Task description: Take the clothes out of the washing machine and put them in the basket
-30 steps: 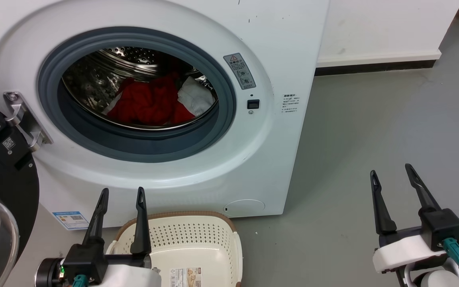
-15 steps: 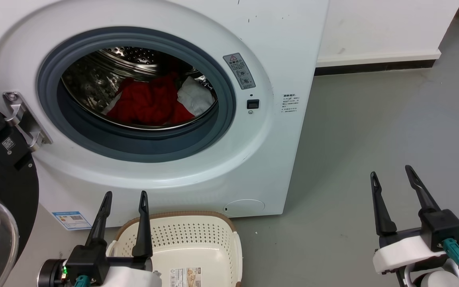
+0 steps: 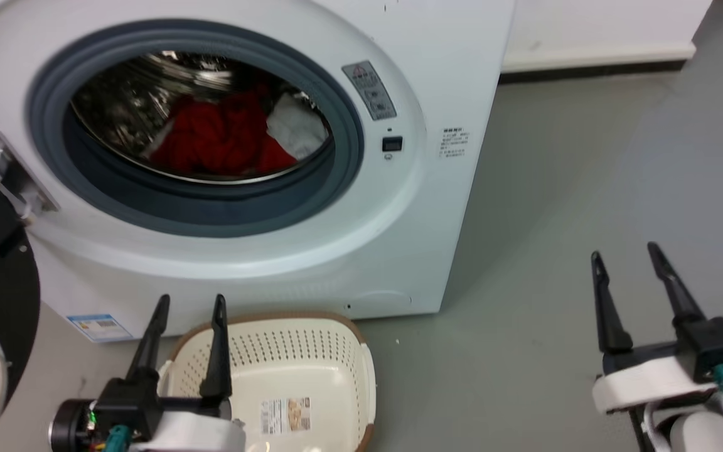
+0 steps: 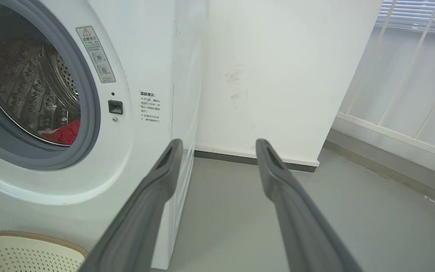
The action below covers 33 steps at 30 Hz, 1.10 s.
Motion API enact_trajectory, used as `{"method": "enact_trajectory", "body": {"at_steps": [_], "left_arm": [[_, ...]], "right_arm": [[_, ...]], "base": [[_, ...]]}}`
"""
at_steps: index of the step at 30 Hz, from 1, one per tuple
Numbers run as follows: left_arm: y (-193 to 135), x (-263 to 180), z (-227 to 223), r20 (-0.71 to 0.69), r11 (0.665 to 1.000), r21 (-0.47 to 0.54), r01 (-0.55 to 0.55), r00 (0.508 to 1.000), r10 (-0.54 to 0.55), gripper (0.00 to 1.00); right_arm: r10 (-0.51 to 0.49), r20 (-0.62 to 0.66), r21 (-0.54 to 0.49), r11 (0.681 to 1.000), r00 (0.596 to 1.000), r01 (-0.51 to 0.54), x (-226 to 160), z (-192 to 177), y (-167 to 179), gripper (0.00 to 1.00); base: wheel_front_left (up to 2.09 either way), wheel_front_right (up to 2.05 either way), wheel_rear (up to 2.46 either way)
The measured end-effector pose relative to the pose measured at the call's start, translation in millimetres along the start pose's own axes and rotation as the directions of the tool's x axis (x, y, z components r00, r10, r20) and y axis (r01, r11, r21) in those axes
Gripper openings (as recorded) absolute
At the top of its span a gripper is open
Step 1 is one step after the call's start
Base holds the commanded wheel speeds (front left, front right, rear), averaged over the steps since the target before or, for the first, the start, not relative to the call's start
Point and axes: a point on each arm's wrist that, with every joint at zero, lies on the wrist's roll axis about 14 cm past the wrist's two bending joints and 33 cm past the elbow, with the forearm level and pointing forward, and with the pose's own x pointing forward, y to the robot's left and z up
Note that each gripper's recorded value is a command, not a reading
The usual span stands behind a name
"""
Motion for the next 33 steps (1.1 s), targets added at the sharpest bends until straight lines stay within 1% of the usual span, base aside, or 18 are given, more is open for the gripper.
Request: {"method": "enact_trajectory", "body": {"at_steps": [5,10,12,14,16,21,23,25,26,28,31,33], "left_arm": [[8.2,25.5,-17.1,-0.028,1.000,0.015,0.007,1.000,-0.007,1.00],[14.7,75.5,-25.1,0.003,0.998,0.041,0.043,0.999,-0.043,1.00],[20.9,96.8,-40.4,-0.015,0.997,0.055,0.056,0.998,-0.055,1.00],[30.7,114.3,-70.9,-0.079,0.998,0.040,0.051,0.996,-0.048,1.00],[39.8,135.5,-93.3,-0.118,0.996,0.058,0.063,0.991,-0.056,1.00],[54.9,211.1,-118.9,-0.168,0.988,0.116,0.102,0.982,-0.082,1.00],[61.2,237.7,-130.2,-0.208,0.987,0.122,0.105,0.975,-0.078,1.00],[72.5,260.0,-143.4,-0.268,0.973,0.190,0.129,0.960,-0.075,1.00],[77.7,269.8,-149.2,-0.294,0.969,0.207,0.133,0.953,-0.068,1.00],[78.6,289.6,-160.3,-0.350,0.965,0.215,0.152,0.934,-0.069,1.00],[70.0,321.1,-170.6,-0.408,0.956,0.224,0.189,0.909,-0.084,1.00],[71.3,336.6,-180.9,-0.458,0.956,0.223,0.192,0.886,-0.071,1.00]], "right_arm": [[-0.029,-0.007,-0.003,1.000,1.000,0.029,19.1,-7.6,-11.1,1.00],[-0.059,-0.034,-0.007,0.998,0.998,0.059,43.1,-26.9,-22.3,1.00],[-0.070,-0.053,-0.015,0.997,0.996,0.070,51.4,-38.3,-26.6,1.00],[-0.079,-0.080,-0.018,0.997,0.994,0.078,57.5,-52.6,-29.7,1.00],[-0.091,-0.104,-0.021,0.996,0.990,0.090,62.3,-66.0,-34.0,1.00],[-0.113,-0.184,-0.026,0.994,0.976,0.110,65.9,-104.3,-41.0,1.00],[-0.114,-0.211,-0.014,0.993,0.971,0.114,67.2,-117.8,-40.9,1.00],[-0.105,-0.235,0.008,0.994,0.966,0.110,67.2,-129.3,-37.1,1.00],[-0.097,-0.241,0.015,0.994,0.966,0.104,67.3,-131.9,-34.7,1.00],[-0.099,-0.250,0.025,0.994,0.963,0.109,65.1,-134.0,-35.6,1.00],[-0.119,-0.278,0.022,0.991,0.953,0.130,57.8,-141.7,-43.0,1.00],[-0.119,-0.293,0.024,0.991,0.949,0.132,54.9,-146.4,-43.0,1.00]], "base": [[0.00,0.00,0.00],[0.00,0.00,0.00],[0.00,0.00,0.00],[0.00,0.00,0.00],[0.00,0.00,0.00],[0.00,0.00,0.00],[0.00,0.00,0.00],[0.00,0.00,0.00],[0.00,0.00,0.00],[0.00,0.00,0.00],[0.00,0.00,0.00],[0.00,0.00,0.00]]}}
